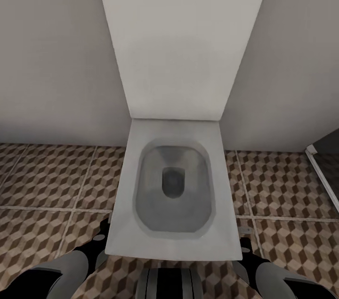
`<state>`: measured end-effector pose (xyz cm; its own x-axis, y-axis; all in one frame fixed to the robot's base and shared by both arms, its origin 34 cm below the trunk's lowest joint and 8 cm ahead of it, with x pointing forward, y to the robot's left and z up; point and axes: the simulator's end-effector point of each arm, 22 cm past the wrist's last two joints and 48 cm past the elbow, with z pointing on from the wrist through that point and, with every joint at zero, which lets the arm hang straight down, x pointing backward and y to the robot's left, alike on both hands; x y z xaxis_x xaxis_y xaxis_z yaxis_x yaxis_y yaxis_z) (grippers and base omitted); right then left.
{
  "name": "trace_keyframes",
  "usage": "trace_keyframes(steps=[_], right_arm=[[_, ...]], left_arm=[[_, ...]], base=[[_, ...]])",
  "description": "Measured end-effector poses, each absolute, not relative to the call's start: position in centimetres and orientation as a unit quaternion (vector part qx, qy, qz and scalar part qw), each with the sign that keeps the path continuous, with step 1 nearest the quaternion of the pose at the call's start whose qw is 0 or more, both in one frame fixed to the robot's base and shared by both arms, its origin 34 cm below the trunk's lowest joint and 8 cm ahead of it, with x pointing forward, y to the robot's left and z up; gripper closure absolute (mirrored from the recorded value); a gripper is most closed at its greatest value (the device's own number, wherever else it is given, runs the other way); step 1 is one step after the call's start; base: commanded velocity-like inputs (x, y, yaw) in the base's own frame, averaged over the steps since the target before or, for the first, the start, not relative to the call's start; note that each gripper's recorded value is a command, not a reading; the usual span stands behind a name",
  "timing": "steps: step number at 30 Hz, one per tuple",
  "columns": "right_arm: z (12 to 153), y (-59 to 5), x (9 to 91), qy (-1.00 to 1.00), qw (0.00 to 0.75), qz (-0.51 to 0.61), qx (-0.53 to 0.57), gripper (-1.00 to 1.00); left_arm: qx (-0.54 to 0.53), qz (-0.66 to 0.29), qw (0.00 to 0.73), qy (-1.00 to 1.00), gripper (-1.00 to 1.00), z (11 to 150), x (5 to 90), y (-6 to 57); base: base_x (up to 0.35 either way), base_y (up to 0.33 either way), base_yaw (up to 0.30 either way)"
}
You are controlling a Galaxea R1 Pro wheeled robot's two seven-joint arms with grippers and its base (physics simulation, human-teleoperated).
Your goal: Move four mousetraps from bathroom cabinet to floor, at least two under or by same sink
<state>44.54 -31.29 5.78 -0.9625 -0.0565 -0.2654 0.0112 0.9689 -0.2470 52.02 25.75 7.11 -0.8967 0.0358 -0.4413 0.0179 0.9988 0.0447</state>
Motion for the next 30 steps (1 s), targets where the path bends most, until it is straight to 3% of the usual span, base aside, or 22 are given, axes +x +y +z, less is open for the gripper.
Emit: trace_keyframes(steps=[24, 30], right_arm=[[5.89, -31.96, 44.79, 0.982, 0.141, -0.127, -0.014, 1.0], [5.9, -31.84, 44.86, 0.982, 0.142, -0.125, -0.014, 1.0]], left_arm=[[0.016, 0.02, 0.227, 0.974, 1.0, 7.1, 51.99, 25.79], [0.015, 0.021, 0.227, 0.974, 1.0, 7.14, 52.04, 25.96]], base=[[0.001, 0.0, 0.0], [0.166, 0.0, 0.0]])
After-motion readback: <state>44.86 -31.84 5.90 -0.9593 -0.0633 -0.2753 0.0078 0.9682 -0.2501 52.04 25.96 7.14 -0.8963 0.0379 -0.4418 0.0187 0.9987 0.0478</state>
